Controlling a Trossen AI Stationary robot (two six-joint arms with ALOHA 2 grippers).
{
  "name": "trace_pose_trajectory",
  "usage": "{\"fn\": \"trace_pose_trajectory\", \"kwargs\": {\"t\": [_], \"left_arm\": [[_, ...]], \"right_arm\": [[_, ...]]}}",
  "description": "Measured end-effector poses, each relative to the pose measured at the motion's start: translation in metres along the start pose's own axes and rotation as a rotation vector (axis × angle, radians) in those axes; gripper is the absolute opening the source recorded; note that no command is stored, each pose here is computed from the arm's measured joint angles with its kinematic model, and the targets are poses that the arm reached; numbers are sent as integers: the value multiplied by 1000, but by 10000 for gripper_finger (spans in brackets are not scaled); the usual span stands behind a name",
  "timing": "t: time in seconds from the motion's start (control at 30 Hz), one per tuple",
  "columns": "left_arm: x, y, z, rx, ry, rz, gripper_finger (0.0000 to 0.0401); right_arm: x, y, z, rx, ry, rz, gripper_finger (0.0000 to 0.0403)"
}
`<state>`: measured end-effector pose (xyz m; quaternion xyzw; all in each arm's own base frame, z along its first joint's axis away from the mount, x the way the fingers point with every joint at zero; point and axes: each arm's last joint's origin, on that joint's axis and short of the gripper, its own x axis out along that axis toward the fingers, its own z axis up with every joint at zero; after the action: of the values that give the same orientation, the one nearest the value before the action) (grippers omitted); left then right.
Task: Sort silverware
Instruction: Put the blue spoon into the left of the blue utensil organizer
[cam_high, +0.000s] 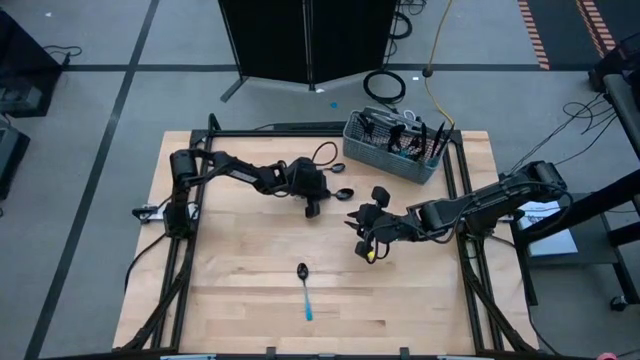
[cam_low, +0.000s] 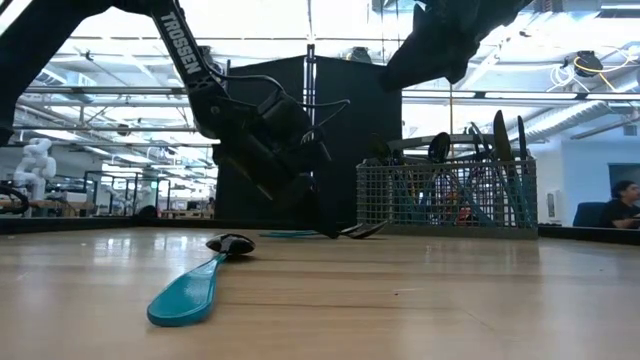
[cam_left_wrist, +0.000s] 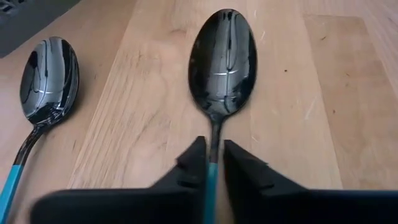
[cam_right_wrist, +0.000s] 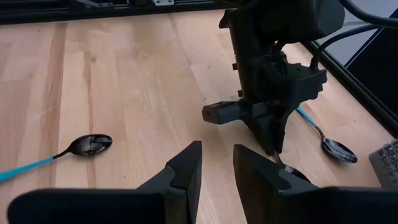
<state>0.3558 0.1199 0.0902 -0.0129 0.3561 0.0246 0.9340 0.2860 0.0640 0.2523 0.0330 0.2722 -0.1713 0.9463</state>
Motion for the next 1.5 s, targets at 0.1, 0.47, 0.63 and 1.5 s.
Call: {"fn": "trace_pose_trajectory", "kwargs": {"t": [0.1, 0.47, 0.63, 1.5], "left_arm": [[-4, 0, 3, -9, -3, 8, 11], [-86, -8, 63, 16, -183, 1, 2], [-145, -16, 84, 35, -347, -47, 1], [-207, -91, 15, 192, -1107, -161, 0]], "right_arm": [[0, -1, 0, -1, -8, -23, 86], [0, -4, 0, -20, -29, -137, 86], [-1, -5, 0, -20, -32, -148, 86], [33, 12, 6, 43, -190, -105, 86]]}}
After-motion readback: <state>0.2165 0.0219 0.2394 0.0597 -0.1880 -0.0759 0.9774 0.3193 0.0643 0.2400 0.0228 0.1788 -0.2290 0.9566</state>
